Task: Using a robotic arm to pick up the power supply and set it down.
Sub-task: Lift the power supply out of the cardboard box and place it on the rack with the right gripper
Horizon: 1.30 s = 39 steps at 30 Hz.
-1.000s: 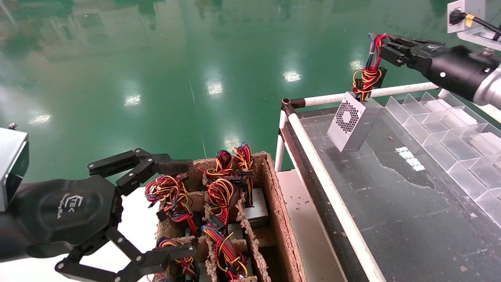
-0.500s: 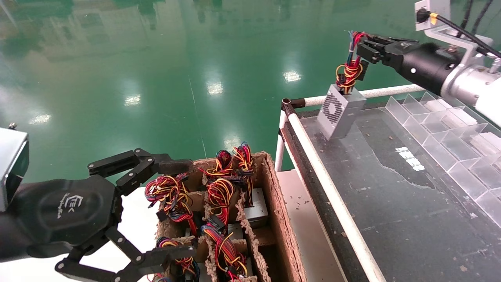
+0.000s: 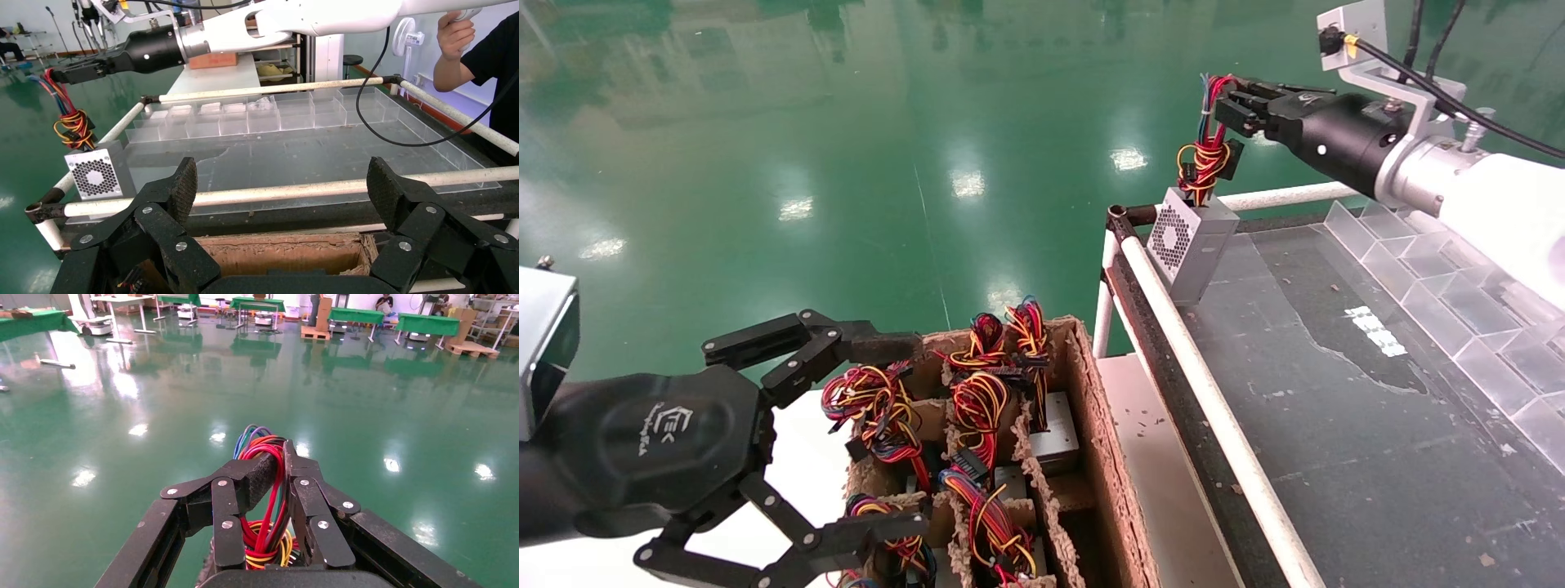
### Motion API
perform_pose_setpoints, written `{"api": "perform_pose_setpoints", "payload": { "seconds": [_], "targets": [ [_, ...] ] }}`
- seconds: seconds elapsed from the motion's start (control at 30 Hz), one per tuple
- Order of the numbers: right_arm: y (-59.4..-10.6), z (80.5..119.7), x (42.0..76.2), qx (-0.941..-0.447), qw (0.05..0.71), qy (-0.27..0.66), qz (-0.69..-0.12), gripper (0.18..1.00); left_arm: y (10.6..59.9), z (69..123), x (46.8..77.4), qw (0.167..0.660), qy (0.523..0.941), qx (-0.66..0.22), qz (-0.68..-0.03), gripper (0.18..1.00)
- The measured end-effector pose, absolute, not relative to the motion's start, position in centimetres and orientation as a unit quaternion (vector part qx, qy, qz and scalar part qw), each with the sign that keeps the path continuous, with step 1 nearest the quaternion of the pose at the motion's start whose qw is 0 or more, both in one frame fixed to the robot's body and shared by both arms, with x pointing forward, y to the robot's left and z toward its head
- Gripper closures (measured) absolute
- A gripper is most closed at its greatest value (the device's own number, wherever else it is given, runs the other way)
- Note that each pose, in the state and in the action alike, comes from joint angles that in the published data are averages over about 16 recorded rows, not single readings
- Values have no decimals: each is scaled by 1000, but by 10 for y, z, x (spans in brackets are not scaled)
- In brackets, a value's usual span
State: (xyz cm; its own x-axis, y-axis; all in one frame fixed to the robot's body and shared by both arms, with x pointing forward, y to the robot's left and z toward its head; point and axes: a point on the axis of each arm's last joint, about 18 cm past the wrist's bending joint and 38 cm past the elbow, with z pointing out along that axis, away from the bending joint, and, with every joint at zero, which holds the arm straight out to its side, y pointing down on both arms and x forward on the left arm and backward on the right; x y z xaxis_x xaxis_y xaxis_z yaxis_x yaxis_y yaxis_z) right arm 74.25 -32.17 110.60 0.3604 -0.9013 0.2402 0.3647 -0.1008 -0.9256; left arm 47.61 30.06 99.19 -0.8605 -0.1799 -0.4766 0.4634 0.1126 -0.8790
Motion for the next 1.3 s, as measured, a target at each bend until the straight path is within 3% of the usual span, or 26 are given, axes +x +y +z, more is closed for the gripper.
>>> {"api": "perform_pose_setpoints", "payload": {
  "seconds": [0.93, 1.3],
  "targets": [
    [-287, 1089, 752, -564, 619, 235, -494, 983, 301, 992, 476, 244, 705, 101, -658, 183],
    [-291, 1086, 752, -572, 610, 233, -496, 912, 301, 992, 476, 244, 705, 101, -658, 183]
  ]
}}
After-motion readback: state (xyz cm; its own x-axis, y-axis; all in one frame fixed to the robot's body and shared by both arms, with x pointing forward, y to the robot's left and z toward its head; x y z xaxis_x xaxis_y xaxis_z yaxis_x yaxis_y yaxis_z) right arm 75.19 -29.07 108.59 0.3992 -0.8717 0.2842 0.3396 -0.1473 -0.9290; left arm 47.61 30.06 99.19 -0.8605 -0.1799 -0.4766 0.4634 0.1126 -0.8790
